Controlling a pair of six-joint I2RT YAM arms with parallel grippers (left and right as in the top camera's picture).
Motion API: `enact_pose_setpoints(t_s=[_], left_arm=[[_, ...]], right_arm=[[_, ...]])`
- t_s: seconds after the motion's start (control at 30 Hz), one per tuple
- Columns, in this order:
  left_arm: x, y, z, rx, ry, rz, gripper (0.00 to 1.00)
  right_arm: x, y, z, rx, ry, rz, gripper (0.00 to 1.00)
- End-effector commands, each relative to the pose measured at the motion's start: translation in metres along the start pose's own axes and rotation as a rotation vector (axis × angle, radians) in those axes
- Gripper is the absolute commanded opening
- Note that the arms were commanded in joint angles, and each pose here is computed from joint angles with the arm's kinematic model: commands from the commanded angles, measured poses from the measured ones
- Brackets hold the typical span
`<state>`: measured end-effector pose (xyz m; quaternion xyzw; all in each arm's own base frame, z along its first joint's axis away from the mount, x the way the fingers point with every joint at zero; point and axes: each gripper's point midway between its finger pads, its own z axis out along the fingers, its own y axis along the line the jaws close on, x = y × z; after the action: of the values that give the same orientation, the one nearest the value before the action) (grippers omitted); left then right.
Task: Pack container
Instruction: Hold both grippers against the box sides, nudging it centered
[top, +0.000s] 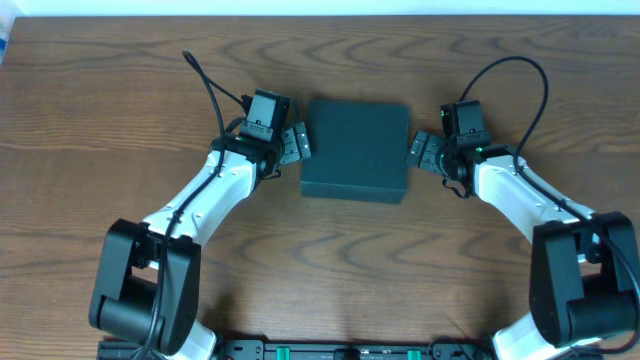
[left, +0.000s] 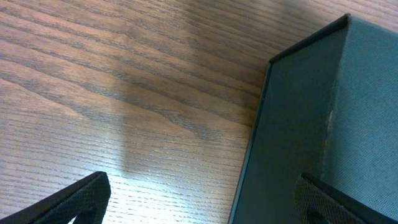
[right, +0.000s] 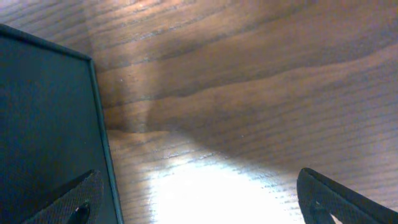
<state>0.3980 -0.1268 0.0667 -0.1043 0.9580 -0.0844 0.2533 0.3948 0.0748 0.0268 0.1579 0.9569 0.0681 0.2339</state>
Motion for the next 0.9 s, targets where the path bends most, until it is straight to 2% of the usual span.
enact_pose_setpoints(t_s=[0.0,0.17,0.3,0.5,0.87], left_arm=[[0.006,0.005,0.005,-0.017,0.025,0.006,0.95],[0.025,0.014,0.003,-0.065,0.098,-0.043,0.95],[0.027,0.024,0.002,-0.115,0.099,-0.043,0.96],[0.037,0.019,0.000,-0.104,0.136,-0.079,0.95],[0.042,0.012,0.000,-0.112,0.130,-0.059,0.95]], right_arm=[[0.006,0.010,0.004,-0.038,0.014,-0.023,0.99],[0.001,0.011,0.004,-0.046,-0.004,-0.022,0.99],[0.000,0.012,0.004,-0.048,-0.008,-0.022,0.99],[-0.002,0.012,0.004,-0.049,-0.018,-0.029,0.99],[-0.006,0.014,0.004,-0.059,-0.034,-0.029,0.99]])
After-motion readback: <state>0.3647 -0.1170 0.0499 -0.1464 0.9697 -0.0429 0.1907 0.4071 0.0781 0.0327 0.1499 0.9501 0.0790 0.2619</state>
